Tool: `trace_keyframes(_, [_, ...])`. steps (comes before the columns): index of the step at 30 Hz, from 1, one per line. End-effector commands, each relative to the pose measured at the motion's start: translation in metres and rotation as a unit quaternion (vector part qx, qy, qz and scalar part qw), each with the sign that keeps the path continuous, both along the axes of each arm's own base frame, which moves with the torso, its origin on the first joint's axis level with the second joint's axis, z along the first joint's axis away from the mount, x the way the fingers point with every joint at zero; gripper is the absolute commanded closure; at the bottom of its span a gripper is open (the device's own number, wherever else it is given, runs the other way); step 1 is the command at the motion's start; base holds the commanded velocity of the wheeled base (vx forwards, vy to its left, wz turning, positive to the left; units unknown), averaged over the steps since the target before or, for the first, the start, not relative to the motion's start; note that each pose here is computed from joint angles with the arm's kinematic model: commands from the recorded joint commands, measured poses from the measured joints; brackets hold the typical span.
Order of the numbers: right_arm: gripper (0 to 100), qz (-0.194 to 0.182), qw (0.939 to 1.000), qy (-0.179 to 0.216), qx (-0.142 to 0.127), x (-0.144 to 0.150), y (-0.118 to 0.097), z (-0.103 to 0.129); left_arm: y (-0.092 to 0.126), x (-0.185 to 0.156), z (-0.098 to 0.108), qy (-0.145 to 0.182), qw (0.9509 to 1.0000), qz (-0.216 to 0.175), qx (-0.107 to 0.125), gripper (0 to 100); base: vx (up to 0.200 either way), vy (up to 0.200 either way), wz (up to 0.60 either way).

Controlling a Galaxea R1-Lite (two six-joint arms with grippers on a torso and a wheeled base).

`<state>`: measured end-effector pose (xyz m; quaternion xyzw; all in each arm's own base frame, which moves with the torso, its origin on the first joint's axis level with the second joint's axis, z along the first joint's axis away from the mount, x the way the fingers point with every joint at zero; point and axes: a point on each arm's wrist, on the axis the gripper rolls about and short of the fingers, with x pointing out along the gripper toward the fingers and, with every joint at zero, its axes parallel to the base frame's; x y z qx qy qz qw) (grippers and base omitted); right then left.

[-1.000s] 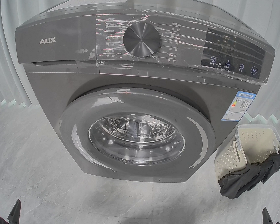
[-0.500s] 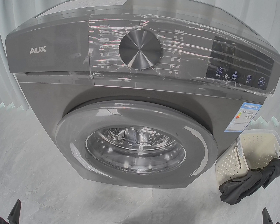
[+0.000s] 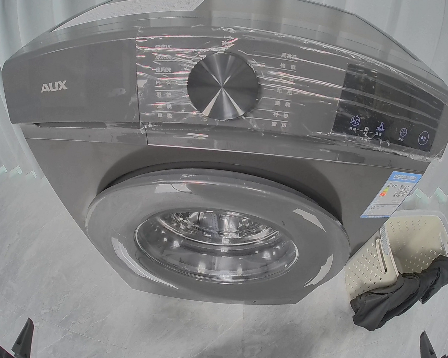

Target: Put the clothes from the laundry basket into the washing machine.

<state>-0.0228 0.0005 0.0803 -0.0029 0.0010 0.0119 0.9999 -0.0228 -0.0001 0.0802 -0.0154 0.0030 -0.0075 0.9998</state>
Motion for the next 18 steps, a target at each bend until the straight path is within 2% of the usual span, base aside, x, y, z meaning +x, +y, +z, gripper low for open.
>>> trace_keyframes(1, [0,0.000,1.0000,0.000,0.000,0.000,0.000,-0.005,0.000,0.000,-0.005,-0.001,1.0000,0.000,0.001,0,0.200,0.000,0.00])
trace_keyframes(3, [0,0.000,1.0000,0.000,0.000,0.000,0.000,-0.005,0.000,0.000,-0.005,-0.001,1.0000,0.000,0.000,0,0.200,0.000,0.00])
trace_keyframes(7, [0,0.000,1.0000,0.000,0.007,0.000,0.000,-0.005,0.000,0.000,-0.005,-0.001,1.0000,0.000,0.002,0,0.000,0.000,0.00])
trace_keyframes(15, [0,0.003,1.0000,-0.002,0.001,0.000,0.000,-0.005,0.000,0.000,-0.005,-0.001,1.0000,0.000,0.002,0,0.000,0.000,0.00])
trace_keyframes(17, [0,0.004,0.9996,-0.028,0.008,-0.002,0.000,0.005,0.000,0.000,-0.005,-0.001,1.0000,0.000,0.001,0,0.000,0.000,0.00])
trace_keyframes(18, [0,0.008,0.9948,-0.101,0.013,-0.011,0.000,0.033,0.000,0.000,-0.004,-0.001,1.0000,0.000,0.002,0,0.000,0.000,0.00])
